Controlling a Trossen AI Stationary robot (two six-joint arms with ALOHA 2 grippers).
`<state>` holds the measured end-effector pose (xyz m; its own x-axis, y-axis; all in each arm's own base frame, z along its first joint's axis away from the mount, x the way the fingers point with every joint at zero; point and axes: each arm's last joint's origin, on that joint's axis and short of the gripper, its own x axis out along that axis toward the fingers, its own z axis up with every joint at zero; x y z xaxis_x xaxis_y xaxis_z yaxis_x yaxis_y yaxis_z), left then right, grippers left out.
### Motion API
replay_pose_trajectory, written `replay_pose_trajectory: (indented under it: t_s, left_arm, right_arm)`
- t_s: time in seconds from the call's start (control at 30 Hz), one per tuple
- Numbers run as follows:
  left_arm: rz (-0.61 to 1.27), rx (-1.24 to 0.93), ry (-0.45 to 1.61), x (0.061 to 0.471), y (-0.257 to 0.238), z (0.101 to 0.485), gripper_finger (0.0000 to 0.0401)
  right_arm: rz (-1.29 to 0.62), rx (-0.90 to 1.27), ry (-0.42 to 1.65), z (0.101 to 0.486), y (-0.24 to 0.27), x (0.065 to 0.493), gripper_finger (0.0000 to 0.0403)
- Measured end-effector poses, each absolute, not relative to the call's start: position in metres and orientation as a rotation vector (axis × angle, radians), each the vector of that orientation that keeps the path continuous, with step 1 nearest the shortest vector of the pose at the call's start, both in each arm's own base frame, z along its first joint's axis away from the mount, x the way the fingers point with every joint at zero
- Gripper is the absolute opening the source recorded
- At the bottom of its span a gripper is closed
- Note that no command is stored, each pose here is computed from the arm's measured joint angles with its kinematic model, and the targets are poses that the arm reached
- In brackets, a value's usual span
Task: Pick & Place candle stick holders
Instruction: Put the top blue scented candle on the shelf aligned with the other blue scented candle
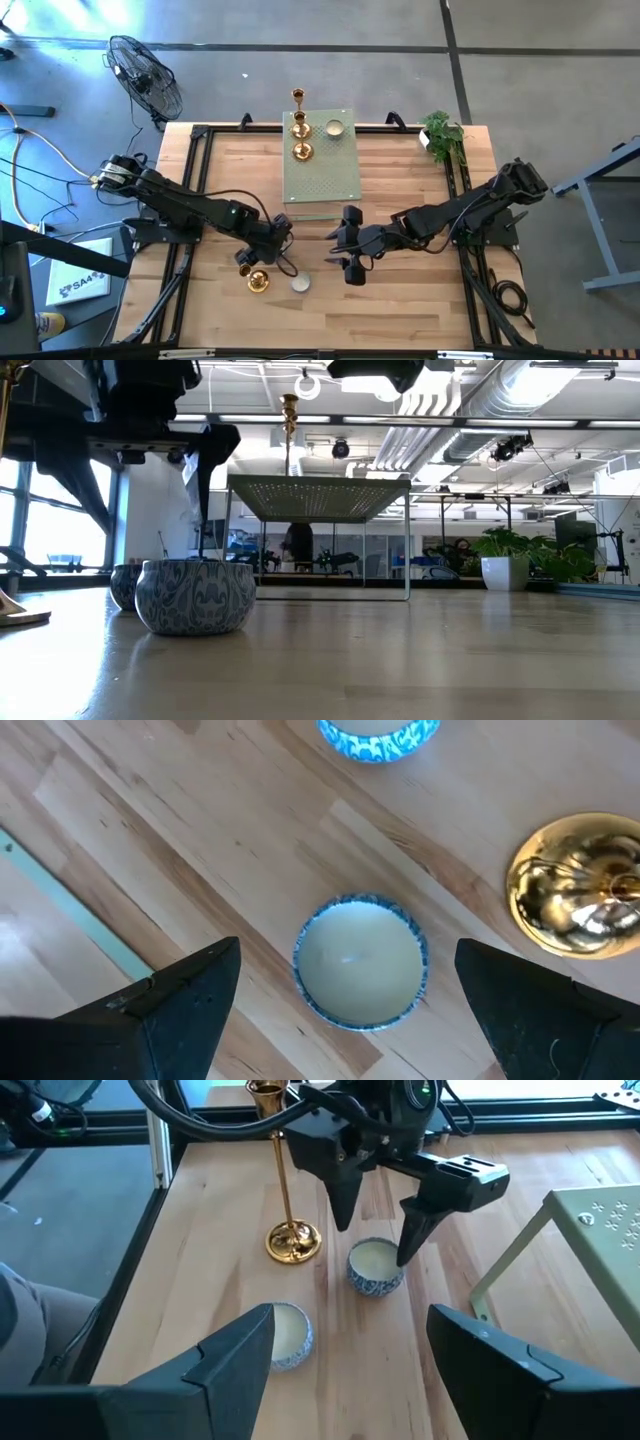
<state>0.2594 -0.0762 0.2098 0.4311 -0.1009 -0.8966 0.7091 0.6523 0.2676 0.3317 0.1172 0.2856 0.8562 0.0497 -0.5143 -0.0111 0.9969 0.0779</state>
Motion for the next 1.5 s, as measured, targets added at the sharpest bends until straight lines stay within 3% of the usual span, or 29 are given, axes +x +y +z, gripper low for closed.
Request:
replay_pose_trajectory:
  t_s: [0.67,1.5]
  left_arm:
    - [-0.505,0.579,1.046,0.260,-0.077,0.207,0.0363]
    - [-0.528,0.584,1.153,0.270,-0.080,0.179,0.0363]
  right_arm:
    - [0.023,0.103,0.543,0.286,0.117,0.332,0.0259]
    - [0.028,0.117,0.528,0.287,0.118,0.332,0.0259]
